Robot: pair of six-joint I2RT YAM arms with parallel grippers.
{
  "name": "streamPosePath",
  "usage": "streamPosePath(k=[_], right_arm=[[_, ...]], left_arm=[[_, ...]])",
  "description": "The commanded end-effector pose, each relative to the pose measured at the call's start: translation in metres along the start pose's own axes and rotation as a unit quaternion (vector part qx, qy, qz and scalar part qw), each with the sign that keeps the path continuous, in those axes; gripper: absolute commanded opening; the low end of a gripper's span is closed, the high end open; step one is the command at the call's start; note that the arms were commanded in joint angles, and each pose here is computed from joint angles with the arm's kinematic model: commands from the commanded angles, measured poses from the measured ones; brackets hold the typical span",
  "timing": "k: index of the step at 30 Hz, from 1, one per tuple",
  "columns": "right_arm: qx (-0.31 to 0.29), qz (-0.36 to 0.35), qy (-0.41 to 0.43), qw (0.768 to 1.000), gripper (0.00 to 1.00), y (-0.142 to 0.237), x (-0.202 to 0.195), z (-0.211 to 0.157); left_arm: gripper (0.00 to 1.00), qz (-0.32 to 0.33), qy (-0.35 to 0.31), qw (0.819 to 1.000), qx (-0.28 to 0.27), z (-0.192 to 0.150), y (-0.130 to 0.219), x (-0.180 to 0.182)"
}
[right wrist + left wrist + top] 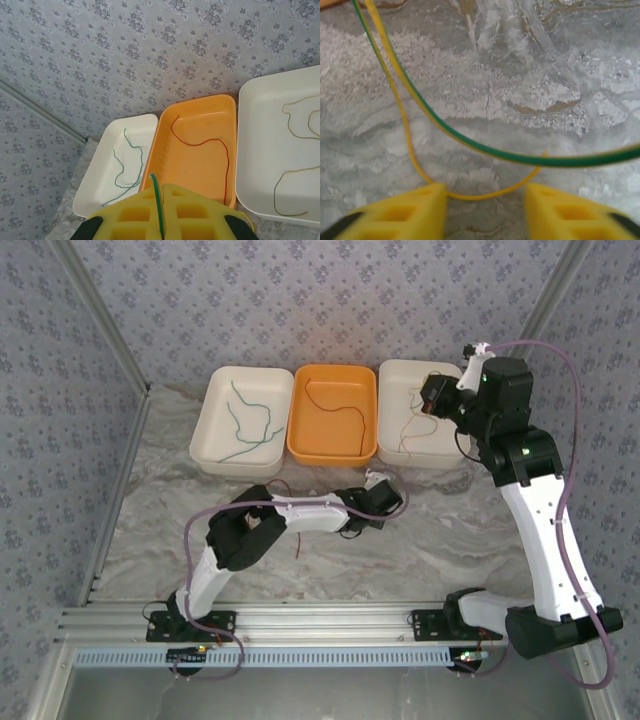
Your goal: Untangle the cables
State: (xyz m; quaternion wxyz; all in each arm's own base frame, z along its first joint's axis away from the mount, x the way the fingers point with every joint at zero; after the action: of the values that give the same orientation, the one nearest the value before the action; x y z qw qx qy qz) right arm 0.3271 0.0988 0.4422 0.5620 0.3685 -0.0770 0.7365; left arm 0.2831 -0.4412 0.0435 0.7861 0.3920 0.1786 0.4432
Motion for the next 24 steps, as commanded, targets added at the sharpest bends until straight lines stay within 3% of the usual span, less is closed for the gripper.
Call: streamPosePath(k=[1, 2, 10, 14, 24], right_arm=[[-0.020, 0.022, -0.001, 1.000, 0.00, 0.007, 0.011, 0.017], [-0.029, 0.028, 0.001, 0.999, 0.00, 0.008, 0.014, 0.024], [-0.104, 0.086, 0.038, 0.990, 0.00, 0.019, 0.049, 0.083], [-0.136, 0.089, 0.042, 0.986, 0.00, 0.012, 0.054, 0.113], [-0.185, 0.108, 0.035, 0.976, 0.00, -0.034, 0.038, 0.162]], left_arm=[[0.07, 0.033, -0.006, 0.999, 0.019, -0.013, -0.007, 0.011], [0.00, 0.032, 0.001, 0.999, 0.013, -0.012, -0.004, 0.012], [0.00, -0.098, 0.027, 0.990, -0.094, 0.049, 0.050, -0.013], [0.00, -0.171, 0.038, 0.978, -0.116, 0.078, 0.065, -0.025], [0.00, -0.252, 0.066, 0.954, -0.149, 0.132, 0.072, -0.036]])
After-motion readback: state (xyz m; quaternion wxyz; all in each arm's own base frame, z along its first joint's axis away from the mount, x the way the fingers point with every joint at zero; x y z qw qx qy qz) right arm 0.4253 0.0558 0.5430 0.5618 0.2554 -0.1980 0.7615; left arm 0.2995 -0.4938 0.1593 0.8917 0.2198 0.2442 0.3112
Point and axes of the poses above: each hand's point on the last joint's axis, 136 mm out from that joint toward the fingers, its own y axis back along the fingers, its own x axis along the line the jaws close on, z = x × y, the point moved 2 cm from there along y, back along the fingers, and after that the axes turned 11 degrees about -y, right-handed, at the moved point
